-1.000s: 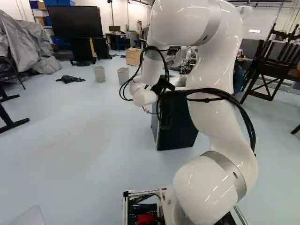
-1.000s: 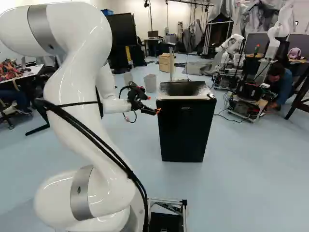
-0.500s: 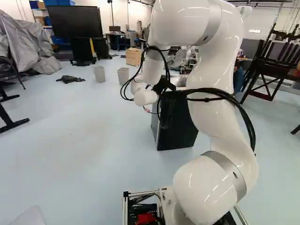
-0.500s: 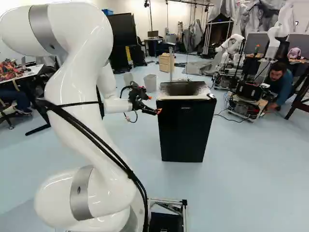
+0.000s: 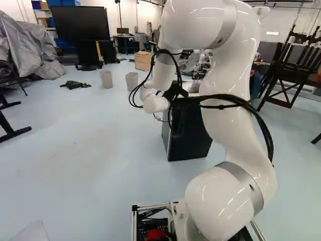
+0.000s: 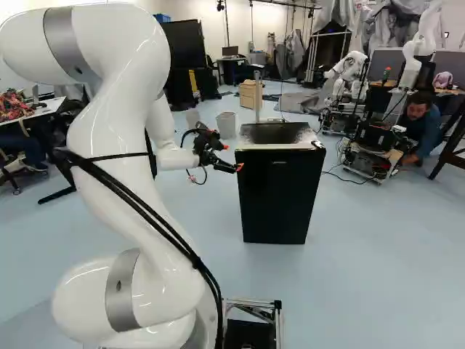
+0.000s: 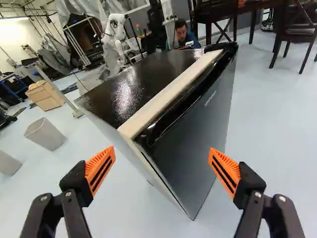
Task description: Grab a drink from the fridge
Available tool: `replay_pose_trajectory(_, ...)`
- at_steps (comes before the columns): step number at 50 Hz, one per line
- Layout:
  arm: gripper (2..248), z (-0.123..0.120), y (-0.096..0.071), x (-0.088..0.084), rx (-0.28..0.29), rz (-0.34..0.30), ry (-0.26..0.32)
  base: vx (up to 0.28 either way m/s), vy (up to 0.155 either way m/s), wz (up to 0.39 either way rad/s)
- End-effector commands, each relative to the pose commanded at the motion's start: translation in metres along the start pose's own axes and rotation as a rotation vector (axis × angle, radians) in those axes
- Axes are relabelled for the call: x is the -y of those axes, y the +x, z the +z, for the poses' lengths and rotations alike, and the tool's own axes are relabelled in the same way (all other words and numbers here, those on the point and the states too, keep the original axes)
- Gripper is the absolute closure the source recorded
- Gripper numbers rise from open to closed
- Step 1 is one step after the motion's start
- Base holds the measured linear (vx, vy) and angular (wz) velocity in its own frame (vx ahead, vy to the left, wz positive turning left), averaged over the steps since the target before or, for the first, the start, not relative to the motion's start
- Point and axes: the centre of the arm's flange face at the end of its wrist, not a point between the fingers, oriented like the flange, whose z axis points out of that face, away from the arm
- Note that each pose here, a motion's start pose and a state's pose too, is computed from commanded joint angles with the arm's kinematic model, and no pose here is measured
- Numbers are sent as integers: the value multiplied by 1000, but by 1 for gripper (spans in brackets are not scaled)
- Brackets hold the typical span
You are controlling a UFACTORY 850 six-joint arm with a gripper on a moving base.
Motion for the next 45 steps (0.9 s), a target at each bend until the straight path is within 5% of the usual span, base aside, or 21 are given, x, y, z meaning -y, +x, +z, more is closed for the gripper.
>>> replay_pose_trajectory(45, 3, 4, 2, -2, -3, 4, -8, 0, 0, 0)
